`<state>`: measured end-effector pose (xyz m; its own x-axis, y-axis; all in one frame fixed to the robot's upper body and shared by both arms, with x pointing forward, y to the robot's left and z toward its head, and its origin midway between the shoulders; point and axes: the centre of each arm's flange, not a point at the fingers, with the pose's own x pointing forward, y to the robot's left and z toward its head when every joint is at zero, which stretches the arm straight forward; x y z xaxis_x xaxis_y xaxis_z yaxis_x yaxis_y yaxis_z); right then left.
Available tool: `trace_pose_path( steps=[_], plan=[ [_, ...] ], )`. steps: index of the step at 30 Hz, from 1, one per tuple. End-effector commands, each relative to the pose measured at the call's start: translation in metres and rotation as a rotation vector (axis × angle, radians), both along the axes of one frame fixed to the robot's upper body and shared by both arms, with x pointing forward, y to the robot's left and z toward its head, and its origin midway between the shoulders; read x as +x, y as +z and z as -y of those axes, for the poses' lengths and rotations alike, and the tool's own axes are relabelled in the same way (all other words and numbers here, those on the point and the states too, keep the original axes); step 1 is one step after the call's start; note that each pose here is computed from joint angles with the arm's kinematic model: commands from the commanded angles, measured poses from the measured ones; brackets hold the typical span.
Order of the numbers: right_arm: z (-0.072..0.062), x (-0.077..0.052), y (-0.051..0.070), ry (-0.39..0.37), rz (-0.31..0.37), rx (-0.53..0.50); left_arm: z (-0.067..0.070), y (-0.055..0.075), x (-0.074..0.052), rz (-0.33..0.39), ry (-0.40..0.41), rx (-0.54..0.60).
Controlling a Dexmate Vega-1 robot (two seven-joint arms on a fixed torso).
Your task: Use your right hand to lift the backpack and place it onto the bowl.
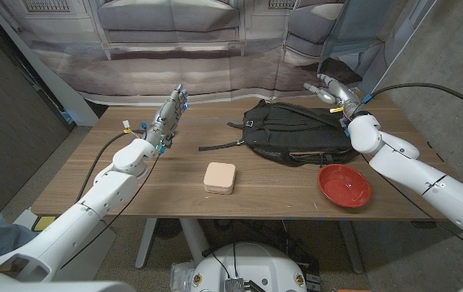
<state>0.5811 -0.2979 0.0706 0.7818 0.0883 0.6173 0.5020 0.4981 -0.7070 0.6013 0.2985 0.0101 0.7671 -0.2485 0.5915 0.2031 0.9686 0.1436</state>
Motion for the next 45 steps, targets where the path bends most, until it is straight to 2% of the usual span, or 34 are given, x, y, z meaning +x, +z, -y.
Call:
trace_pose_path(
  steps=[1, 15, 45],
  plan=[
    [0.001, 0.0, 0.002, -0.074, -0.008, -0.073, -0.001, 0.001, -0.001, 0.003, 0.006, 0.001],
    [0.007, 0.009, 0.002, -0.129, -0.038, -0.14, 0.003, 0.006, -0.006, 0.001, 0.019, 0.017],
    [0.009, 0.004, 0.007, -0.22, -0.098, -0.3, 0.004, 0.003, -0.013, -0.007, 0.029, 0.018]
  ],
)
